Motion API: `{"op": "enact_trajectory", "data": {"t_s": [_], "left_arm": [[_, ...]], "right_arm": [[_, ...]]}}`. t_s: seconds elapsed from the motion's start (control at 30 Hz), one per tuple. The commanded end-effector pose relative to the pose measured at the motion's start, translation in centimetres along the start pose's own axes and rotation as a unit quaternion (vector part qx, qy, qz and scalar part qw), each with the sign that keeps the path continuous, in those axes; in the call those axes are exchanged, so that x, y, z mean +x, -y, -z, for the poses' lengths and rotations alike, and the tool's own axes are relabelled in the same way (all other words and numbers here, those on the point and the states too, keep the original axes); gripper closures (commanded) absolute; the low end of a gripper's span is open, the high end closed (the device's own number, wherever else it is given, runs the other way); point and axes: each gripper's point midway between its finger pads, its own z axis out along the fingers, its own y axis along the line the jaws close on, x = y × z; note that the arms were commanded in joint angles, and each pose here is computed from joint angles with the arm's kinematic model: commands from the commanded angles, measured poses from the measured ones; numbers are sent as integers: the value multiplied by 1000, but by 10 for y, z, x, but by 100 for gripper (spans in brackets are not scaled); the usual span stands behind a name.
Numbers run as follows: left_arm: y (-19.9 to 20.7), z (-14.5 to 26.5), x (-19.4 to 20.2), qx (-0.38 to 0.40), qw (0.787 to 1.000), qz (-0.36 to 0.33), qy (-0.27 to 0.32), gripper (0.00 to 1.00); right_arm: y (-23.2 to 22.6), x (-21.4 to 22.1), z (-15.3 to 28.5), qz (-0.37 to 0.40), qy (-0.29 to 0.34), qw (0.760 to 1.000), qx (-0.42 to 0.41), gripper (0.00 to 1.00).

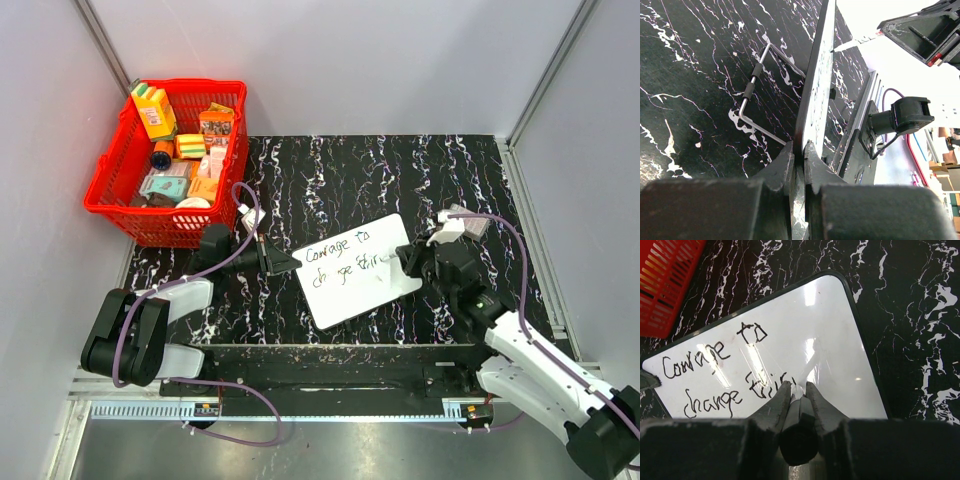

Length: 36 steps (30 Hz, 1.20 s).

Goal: Write a sentence on the whiteboard
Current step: Write on the whiteboard at the whiteboard stand.

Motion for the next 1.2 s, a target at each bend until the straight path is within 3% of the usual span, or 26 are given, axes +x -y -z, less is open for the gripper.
{"op": "enact_trajectory", "data": {"t_s": [0.0, 0.47, 1.17], "left_arm": [[-25, -3, -13, -50, 997, -61, 27, 100], [-25, -3, -13, -49, 997, -61, 26, 100], [-25, -3, -12, -50, 997, -60, 25, 100]], "right_arm": [[4, 6, 4, 4, -9, 1000, 2, 100], [-13, -53, 14, -19, 78, 997, -12, 100], [3, -40, -6, -1, 62, 997, 36, 100]]}}
